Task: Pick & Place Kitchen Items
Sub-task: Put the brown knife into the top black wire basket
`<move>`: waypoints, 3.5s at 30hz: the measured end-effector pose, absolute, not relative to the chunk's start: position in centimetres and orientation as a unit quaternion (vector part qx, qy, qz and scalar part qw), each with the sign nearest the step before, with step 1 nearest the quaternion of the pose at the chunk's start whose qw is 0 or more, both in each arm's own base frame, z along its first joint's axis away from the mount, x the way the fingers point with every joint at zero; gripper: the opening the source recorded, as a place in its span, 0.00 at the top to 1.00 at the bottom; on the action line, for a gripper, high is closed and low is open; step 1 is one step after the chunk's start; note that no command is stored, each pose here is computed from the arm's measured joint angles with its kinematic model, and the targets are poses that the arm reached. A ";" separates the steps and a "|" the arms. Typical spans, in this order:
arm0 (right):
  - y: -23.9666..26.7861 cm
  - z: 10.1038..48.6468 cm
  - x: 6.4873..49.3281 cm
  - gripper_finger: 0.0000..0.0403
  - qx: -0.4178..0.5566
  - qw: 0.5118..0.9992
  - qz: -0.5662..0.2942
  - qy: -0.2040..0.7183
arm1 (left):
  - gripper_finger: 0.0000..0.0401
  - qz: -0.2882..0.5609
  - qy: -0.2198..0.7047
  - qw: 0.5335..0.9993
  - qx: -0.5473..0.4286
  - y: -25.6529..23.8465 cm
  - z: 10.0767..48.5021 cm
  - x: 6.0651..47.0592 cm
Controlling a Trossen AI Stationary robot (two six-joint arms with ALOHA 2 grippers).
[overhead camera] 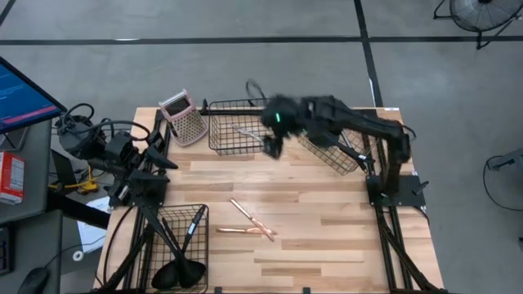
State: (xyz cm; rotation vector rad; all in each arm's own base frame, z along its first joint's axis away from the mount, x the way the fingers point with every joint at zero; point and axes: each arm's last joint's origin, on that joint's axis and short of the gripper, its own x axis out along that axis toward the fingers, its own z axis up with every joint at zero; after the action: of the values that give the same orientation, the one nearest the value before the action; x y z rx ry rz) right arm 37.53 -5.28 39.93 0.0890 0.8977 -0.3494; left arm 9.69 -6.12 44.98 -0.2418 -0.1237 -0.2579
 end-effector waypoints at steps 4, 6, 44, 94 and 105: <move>1.8 38.5 36.2 0.42 0.047 0.857 -0.183 0.479 | 0.59 -0.128 -0.059 0.983 -0.119 -6.1 44.9 9.7; 5.5 37.1 35.9 0.43 0.059 0.851 -0.178 0.491 | 0.58 -0.128 -0.059 0.983 -0.119 -6.1 44.9 9.7; 17.7 11.8 36.9 0.38 0.114 0.913 -0.131 0.369 | 0.54 -0.155 -0.042 0.977 -0.140 -6.3 44.7 9.7; 15.1 10.8 36.2 1.00 0.122 0.863 -0.159 0.464 | 0.54 -0.129 -0.030 0.982 -0.134 -6.2 44.4 9.8; 15.1 11.5 36.1 1.00 0.124 0.865 -0.162 0.458 | 0.54 -0.088 0.008 0.990 -0.109 -6.1 43.5 10.0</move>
State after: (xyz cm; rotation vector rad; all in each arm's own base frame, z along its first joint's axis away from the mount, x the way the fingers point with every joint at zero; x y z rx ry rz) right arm 36.06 15.11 11.51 0.2594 0.9594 -0.3402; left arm 9.96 -6.10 43.45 -0.2196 0.0154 -0.1764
